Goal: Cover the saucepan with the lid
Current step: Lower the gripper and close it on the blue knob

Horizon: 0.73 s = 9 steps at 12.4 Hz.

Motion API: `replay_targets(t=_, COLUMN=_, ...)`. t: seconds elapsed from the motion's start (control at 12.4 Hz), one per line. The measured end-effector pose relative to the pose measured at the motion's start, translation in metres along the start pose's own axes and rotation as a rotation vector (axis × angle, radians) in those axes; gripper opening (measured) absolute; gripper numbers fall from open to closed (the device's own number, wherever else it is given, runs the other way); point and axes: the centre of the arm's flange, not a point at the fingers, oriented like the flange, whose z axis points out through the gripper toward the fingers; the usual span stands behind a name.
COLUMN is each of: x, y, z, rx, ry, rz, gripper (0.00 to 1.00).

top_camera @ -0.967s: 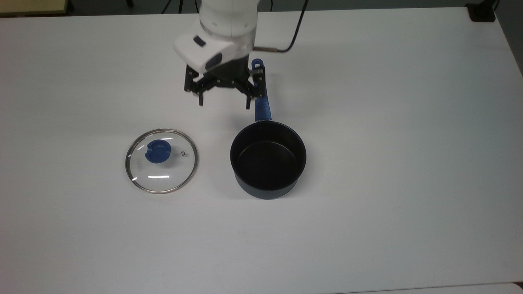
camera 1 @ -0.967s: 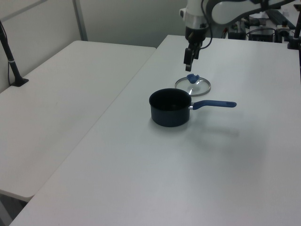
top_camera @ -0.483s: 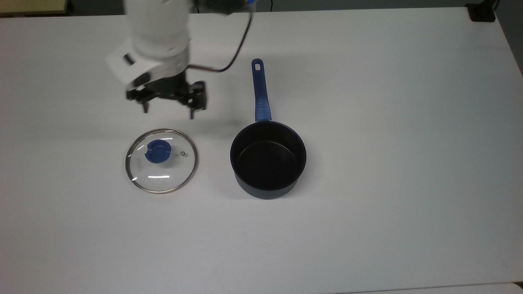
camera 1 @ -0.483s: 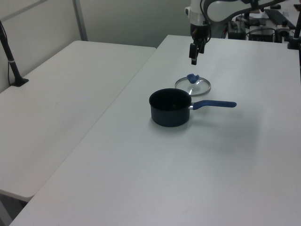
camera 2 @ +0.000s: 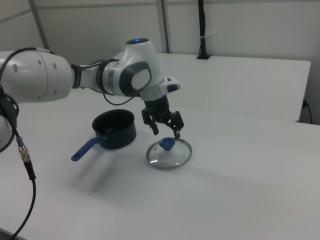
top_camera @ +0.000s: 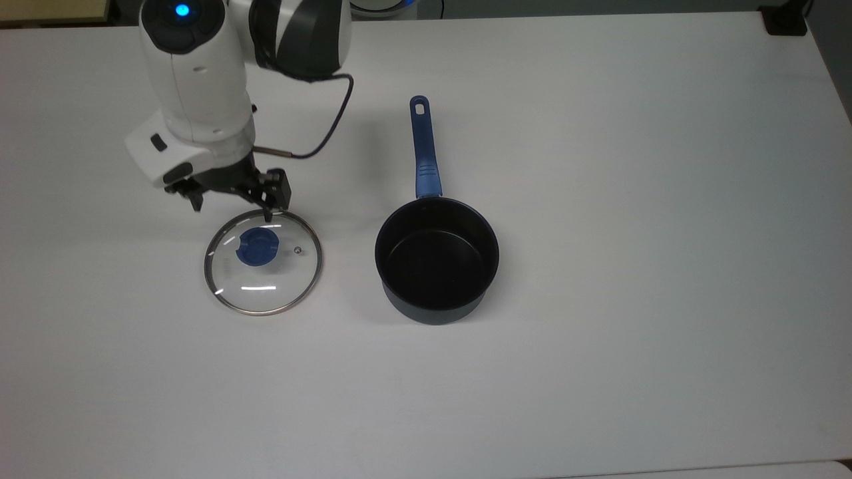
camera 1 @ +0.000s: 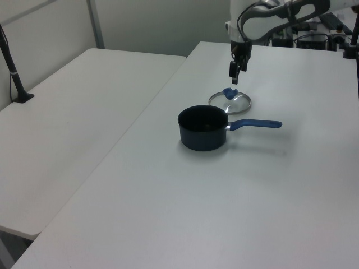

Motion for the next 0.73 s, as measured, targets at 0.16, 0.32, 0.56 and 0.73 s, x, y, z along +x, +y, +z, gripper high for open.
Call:
replay_targets(t=0.16, x=0.006, y=-0.010, z=0.023, rx=0.025, ry=0.016, rz=0.006, gripper=0.97)
replay_targets(t=0.32, x=0.010, y=-0.018, z=0.042, rx=0.027, ry=0.023, rz=0.010, gripper=0.96)
replay_targets(t=0.56, x=0.010, y=-0.022, z=0.052, rx=0.040, ry=0.014, rz=0.015, gripper=0.93)
replay_targets(t=0.73, x=0.010, y=-0.023, z=0.055, rx=0.041, ry=0.009, rz=0.015, gripper=0.79)
